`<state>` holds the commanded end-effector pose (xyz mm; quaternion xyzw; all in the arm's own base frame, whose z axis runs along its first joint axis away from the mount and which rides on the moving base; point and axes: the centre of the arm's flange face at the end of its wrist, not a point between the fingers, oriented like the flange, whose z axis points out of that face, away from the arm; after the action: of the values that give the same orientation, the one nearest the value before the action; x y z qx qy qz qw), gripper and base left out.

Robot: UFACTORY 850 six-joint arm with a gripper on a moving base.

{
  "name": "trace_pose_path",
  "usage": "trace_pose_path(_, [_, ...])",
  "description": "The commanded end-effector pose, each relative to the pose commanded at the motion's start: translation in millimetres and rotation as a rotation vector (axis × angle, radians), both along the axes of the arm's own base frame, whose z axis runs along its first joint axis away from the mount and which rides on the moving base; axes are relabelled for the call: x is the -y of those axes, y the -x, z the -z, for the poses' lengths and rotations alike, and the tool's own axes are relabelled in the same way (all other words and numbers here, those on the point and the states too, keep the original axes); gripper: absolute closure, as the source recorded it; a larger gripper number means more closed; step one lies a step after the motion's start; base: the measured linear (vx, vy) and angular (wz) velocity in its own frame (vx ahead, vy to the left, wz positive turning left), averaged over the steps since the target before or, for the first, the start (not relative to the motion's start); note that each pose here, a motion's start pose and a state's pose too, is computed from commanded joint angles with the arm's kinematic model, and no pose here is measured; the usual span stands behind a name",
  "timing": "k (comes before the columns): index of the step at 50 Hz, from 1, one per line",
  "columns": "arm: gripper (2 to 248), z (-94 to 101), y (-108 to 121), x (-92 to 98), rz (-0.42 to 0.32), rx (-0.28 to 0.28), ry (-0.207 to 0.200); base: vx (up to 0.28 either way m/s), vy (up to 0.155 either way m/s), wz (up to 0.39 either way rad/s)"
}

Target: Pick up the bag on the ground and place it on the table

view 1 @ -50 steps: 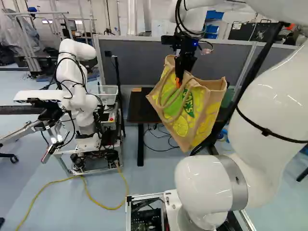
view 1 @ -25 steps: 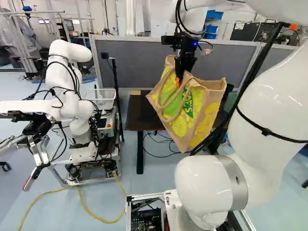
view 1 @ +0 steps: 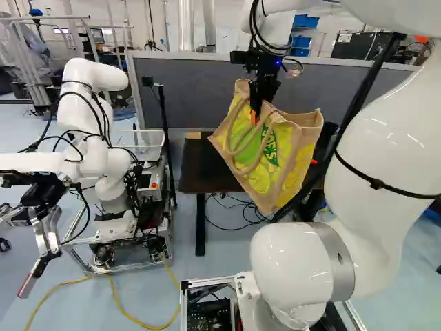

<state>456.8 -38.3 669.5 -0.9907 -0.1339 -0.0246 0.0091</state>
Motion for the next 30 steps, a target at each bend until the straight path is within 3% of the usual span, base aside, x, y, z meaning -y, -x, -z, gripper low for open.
trace_pose_path(30, [224, -0.6, -47, -5.0, -0.018, 0.01, 0.001, 0.0, 0.0, 0.0])
